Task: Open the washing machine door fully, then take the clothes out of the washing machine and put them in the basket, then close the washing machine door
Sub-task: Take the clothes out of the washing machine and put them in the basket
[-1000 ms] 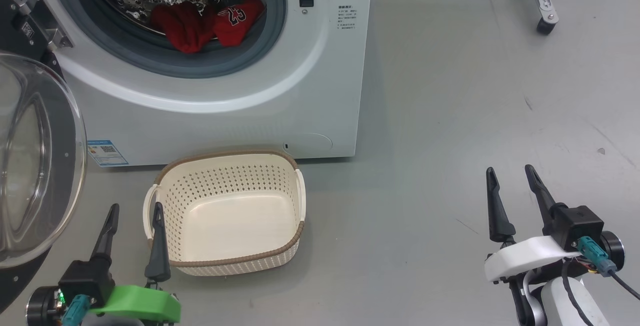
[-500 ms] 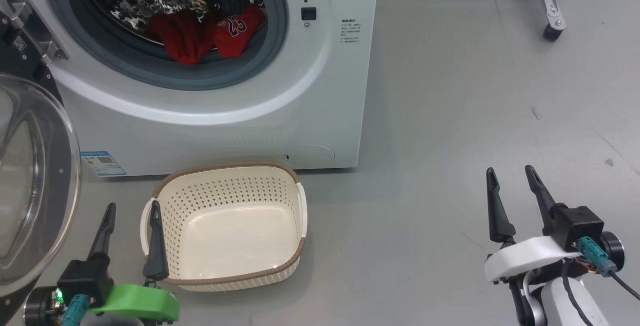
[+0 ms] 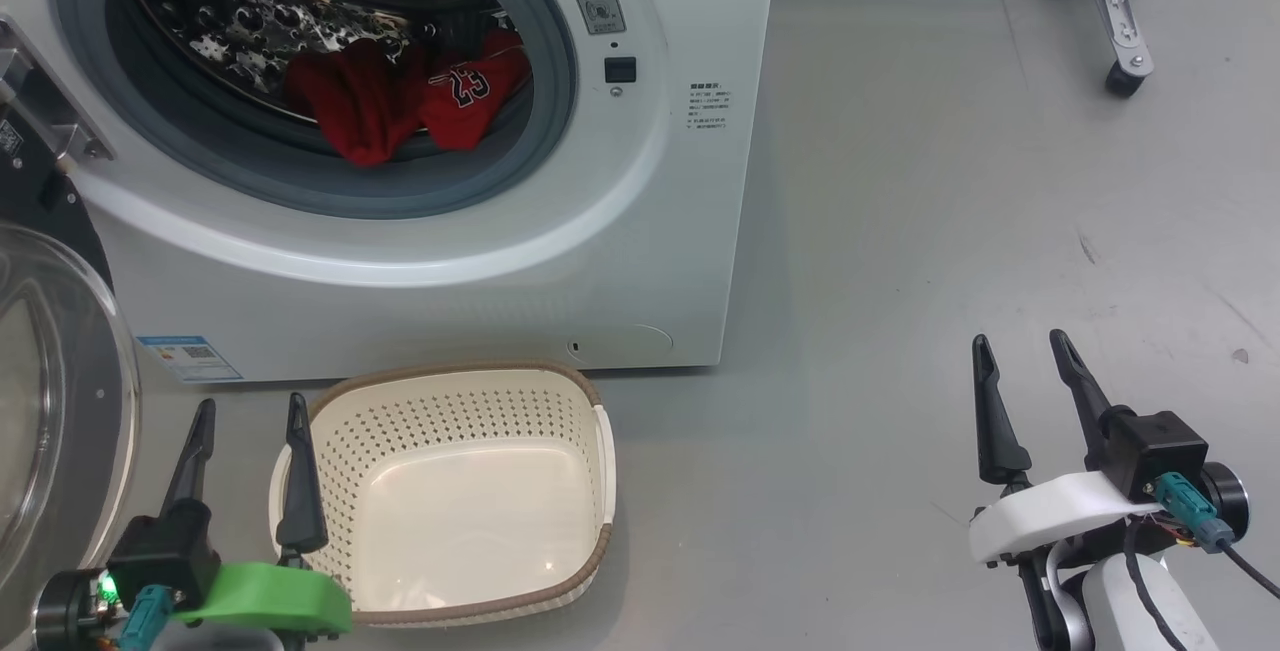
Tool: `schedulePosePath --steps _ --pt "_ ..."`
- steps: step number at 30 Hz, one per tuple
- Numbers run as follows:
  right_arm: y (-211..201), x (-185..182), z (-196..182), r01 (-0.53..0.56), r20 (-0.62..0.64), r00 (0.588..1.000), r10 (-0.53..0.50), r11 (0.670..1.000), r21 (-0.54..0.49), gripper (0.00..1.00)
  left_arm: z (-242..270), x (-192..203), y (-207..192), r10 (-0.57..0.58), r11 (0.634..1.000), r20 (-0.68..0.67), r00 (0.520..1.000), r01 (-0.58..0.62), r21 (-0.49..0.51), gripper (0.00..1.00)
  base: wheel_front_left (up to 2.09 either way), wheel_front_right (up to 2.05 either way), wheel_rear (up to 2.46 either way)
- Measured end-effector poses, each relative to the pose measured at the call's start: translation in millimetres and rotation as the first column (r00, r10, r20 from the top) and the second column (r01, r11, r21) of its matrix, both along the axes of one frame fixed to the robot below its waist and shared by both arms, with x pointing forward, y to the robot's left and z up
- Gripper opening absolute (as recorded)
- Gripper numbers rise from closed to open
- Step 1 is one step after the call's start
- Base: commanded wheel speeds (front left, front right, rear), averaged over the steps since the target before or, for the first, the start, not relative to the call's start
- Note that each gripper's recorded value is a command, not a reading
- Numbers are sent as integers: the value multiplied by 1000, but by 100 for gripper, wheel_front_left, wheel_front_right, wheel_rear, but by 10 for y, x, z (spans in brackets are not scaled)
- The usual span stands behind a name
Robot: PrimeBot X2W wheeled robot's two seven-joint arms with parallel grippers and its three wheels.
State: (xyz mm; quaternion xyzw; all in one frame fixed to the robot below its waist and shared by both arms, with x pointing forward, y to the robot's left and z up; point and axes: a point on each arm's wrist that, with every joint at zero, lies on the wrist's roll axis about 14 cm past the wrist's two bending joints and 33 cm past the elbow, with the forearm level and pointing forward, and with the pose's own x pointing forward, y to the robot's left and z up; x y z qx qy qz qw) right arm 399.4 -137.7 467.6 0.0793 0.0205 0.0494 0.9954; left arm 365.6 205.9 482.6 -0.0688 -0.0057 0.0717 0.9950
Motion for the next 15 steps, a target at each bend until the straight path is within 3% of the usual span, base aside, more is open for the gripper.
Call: schedulePosePath --steps 15 --pt "-7 3 -38 2 -11 1000 -2 1000 0 100 -29 10 -96 -26 999 -7 1000 25 -19 100 35 -35 0"
